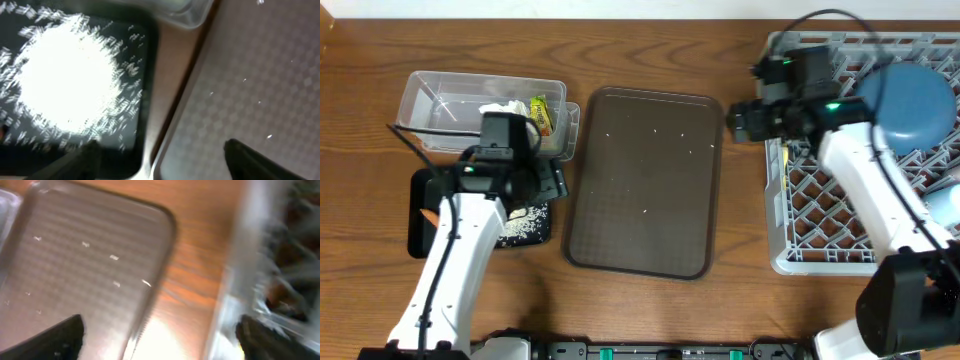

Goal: Sort waste into correct bins and load items into the dishwasher rack

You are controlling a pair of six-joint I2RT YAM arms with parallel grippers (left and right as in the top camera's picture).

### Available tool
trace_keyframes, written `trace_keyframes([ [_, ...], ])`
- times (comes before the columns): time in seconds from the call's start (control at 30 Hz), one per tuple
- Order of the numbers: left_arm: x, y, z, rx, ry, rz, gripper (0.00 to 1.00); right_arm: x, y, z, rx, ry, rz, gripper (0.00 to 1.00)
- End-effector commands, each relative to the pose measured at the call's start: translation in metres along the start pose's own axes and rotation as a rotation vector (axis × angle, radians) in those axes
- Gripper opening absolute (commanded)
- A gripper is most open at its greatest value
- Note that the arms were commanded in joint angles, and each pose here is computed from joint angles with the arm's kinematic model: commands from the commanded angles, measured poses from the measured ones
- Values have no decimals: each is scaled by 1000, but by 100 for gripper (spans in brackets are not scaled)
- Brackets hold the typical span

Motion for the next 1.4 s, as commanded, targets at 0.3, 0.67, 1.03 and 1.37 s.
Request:
trace_keyframes([
  [0.3, 4, 2, -68, 57, -209, 95, 87, 19, -65, -83, 148, -82, 139, 99],
  [0.67, 45, 28, -94, 33, -418, 73, 91, 62, -67, -123, 275, -356, 88, 99],
  [1.03, 46, 28, -97, 37, -431, 73, 95, 90, -66, -123, 290, -309, 100, 99],
  [1.37, 46, 28, -97, 37, -431, 73, 96, 94, -66, -120, 289, -288, 104, 99],
])
Point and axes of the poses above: each gripper's point midway between its finger pads, its own z axis out along the fingers, its own y axis along the line the jaws close on, x = y × z, the point moved 1 cm from there along -z, back along the fingers
